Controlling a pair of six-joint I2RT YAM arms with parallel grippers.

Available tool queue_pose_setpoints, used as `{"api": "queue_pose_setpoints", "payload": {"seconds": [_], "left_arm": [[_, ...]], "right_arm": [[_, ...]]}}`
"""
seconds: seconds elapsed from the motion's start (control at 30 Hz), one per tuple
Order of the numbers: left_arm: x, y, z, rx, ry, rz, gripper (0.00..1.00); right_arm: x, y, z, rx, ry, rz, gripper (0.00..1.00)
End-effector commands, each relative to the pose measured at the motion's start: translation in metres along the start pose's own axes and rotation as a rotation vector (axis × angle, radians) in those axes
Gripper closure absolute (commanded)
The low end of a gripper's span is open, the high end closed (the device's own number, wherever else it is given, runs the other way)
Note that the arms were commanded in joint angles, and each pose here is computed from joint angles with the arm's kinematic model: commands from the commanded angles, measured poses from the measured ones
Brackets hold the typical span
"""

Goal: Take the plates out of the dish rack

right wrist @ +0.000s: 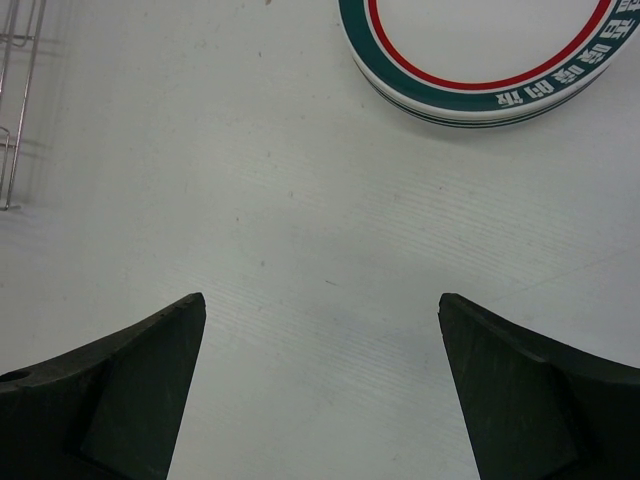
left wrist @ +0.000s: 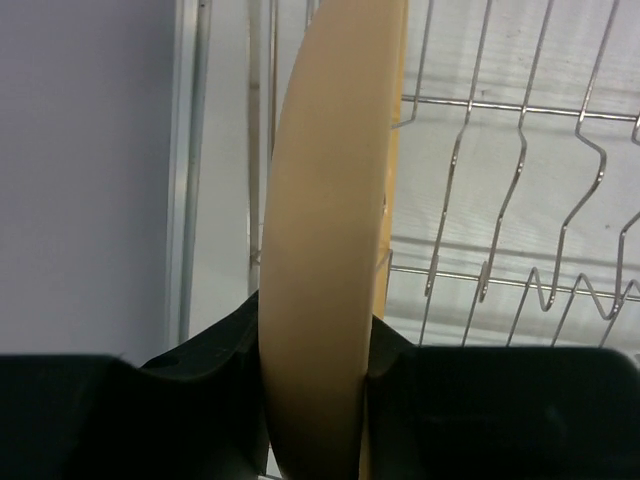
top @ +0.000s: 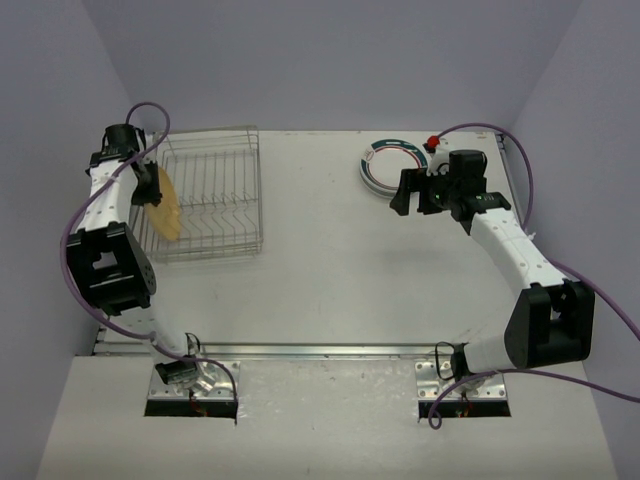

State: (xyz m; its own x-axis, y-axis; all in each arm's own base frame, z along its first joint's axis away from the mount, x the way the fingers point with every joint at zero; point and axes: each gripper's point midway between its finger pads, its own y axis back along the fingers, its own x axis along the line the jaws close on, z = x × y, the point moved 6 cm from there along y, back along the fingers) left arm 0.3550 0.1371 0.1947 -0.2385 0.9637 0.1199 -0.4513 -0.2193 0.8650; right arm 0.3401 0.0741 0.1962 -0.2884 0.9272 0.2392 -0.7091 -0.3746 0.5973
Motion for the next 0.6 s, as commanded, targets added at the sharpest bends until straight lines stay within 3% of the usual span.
{"api": "queue_pose_setpoints", "payload": {"seconds": [0.0,0.23,0.57], "left_arm": [[0.009,0.03,0.023,-0.153,0.024,0.062,0.83],[0.01,0.055,0.037,-0.227,-0.014,0.108,1.0],[-0.006,0.105,0.056,-0.369,-0.206,0.296,1.0]], "right_arm": [[0.005,0.006,0.019,-0.063,0.011,0.02,0.01],[0.007,0.005,0.017,-0.058,-0.001,0.03,0.01],[0.008,0.007,0.016,-0.057,-0.007,0.038,0.01]]}}
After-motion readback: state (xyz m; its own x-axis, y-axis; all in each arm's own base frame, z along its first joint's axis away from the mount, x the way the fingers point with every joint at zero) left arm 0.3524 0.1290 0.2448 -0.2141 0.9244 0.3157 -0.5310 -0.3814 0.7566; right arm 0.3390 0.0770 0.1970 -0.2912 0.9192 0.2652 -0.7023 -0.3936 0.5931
